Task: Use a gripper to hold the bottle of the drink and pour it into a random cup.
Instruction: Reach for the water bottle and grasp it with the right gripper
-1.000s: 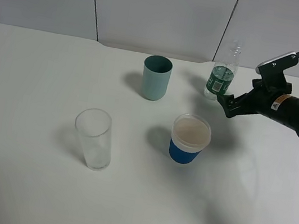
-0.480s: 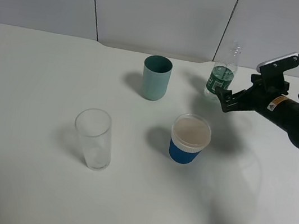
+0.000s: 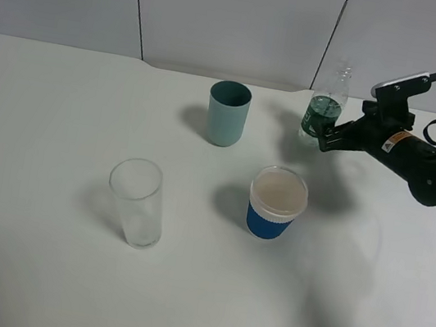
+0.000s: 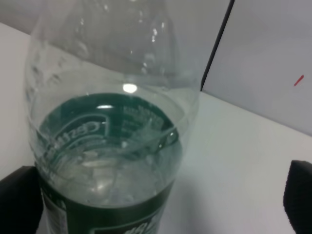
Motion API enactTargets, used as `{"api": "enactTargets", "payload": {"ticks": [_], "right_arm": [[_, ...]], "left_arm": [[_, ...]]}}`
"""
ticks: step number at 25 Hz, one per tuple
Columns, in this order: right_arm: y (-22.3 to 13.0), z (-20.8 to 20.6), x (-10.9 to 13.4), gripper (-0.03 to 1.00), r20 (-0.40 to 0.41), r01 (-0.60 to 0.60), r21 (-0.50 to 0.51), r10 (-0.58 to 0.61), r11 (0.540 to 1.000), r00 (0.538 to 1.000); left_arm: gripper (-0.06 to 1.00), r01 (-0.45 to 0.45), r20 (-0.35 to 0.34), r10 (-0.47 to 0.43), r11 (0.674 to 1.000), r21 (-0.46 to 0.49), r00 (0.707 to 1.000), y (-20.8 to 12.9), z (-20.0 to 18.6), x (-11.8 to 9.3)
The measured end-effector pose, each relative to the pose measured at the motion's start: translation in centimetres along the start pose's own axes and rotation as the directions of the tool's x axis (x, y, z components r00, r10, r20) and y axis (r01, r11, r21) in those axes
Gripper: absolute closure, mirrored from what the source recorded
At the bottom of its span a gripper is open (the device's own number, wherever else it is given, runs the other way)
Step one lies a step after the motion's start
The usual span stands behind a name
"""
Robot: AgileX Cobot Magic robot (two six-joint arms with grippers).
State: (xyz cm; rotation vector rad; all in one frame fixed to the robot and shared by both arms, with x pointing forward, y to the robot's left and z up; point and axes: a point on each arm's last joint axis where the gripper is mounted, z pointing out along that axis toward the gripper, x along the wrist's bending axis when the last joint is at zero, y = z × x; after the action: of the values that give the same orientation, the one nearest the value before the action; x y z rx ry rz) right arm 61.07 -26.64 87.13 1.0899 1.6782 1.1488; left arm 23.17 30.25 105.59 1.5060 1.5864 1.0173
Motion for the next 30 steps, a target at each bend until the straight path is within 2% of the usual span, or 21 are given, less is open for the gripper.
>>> {"api": "enactTargets", "payload": {"ticks": [13, 21, 30], "right_arm": [[1.2, 1.9, 0.0, -0.02, -0.07, -0.001, -0.061, -0.003, 0.998, 0.998], [1.3, 2.0, 0.1, -0.02, -0.088, -0.039, -0.064, 0.033, 0.997, 0.996], [2.1, 2.8, 0.7, 0.02, -0.137, -0.01, -0.063, 0.001, 0.998, 0.991]], "left_arm": [[-0.04, 0.0, 0.0, 0.0, 1.0, 0.0, 1.0, 0.0, 0.0, 0.0], [-0.04, 0.0, 0.0, 0.0, 1.0, 0.0, 1.0, 0.0, 0.0, 0.0], [-0.04, 0.0, 0.0, 0.0, 1.0, 0.0, 1.0, 0.0, 0.0, 0.0]]}}
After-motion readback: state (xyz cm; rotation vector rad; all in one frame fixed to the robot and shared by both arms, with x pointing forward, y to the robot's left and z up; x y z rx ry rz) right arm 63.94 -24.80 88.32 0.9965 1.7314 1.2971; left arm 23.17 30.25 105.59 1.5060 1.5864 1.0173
